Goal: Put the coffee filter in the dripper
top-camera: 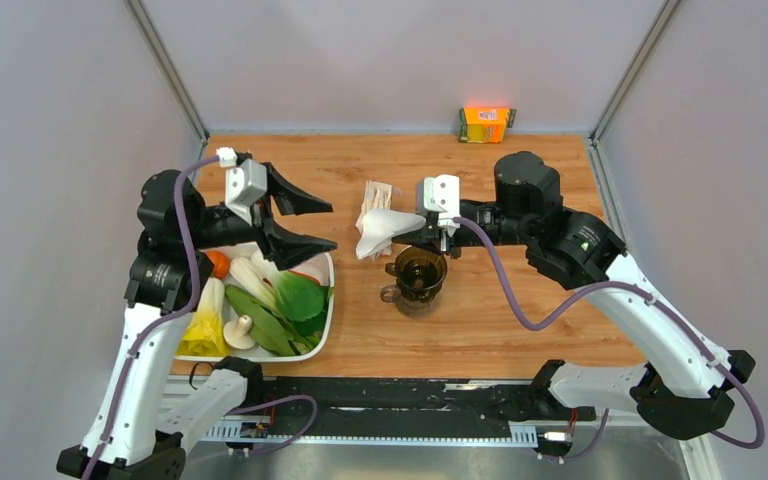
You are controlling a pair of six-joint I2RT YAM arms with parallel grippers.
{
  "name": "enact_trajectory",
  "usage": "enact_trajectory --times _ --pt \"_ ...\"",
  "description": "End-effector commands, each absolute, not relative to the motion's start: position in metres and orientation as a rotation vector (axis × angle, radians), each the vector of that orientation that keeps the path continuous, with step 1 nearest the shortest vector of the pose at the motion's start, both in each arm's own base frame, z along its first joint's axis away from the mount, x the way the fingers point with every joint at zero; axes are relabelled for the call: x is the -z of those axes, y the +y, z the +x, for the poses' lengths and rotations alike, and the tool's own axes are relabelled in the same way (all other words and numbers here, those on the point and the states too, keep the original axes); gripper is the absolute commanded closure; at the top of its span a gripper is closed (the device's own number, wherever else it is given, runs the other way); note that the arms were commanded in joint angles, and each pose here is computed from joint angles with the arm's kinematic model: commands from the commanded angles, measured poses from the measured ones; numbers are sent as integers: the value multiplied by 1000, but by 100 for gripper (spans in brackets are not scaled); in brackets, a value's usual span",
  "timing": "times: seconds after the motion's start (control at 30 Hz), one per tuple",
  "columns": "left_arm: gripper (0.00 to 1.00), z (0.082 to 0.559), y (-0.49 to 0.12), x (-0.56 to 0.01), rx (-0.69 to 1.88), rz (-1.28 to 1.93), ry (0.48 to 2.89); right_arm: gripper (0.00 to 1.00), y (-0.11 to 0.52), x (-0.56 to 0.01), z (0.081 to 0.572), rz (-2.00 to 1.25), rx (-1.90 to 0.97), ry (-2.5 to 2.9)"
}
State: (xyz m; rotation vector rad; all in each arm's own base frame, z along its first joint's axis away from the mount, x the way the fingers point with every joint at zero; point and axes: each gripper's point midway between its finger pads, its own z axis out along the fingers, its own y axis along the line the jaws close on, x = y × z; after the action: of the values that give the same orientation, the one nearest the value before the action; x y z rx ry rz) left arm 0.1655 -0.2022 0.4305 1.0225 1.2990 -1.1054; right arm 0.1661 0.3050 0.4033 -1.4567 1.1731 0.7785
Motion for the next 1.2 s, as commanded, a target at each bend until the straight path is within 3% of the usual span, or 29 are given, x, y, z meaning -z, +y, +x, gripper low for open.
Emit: enact_trajectory --times 0.0,0.17,0.37,0.53,0.83,1.17 --pt "24 160 -211 -400 983 1190 1248 85 309 -433 154 -1417 -867 1101" --pt "25 161 -222 -400 976 1164 1285 79 308 -432 156 -1415 -851 1094" --pt "29 142 -232 -429 1272 1011 1357 79 304 -417 159 -1439 -799 1094" --pt "29 142 -235 -451 1330 970 1316 79 305 -411 159 -1453 -802 1098" --pt "27 145 -245 -463 1076 1164 1211 79 311 -402 159 -1480 -834 1121" --pt "24 146 -273 -462 1008 1268 1205 80 315 -396 168 -1489 -808 1154"
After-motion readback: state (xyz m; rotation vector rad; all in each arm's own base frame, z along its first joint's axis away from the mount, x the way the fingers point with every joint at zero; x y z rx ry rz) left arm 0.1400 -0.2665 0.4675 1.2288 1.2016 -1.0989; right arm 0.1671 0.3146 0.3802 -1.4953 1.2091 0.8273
